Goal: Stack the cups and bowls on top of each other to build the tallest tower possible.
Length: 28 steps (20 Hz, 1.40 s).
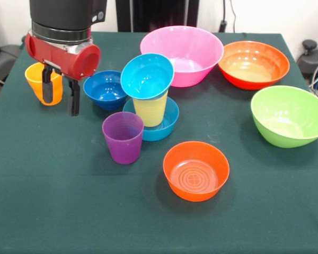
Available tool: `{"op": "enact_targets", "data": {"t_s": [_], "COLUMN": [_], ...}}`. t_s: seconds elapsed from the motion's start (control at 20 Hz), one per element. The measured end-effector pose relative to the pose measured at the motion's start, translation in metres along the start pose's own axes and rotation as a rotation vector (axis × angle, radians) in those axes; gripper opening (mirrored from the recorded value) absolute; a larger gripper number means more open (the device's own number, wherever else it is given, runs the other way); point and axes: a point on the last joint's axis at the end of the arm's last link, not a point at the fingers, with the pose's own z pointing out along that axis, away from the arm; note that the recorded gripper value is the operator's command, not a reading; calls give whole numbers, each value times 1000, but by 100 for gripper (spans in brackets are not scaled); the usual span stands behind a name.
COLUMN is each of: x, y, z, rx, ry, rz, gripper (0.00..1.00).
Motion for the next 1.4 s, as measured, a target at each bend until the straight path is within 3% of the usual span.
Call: {"op": "enact_targets", "data": {"t_s": [0.65, 1.4], "x": [9, 10], "y": [18, 22], "z": [-1, -2], "rx": [-7, -9], "ry": [1, 1], "rz": [-26, -31], "gripper": [100, 100]}}
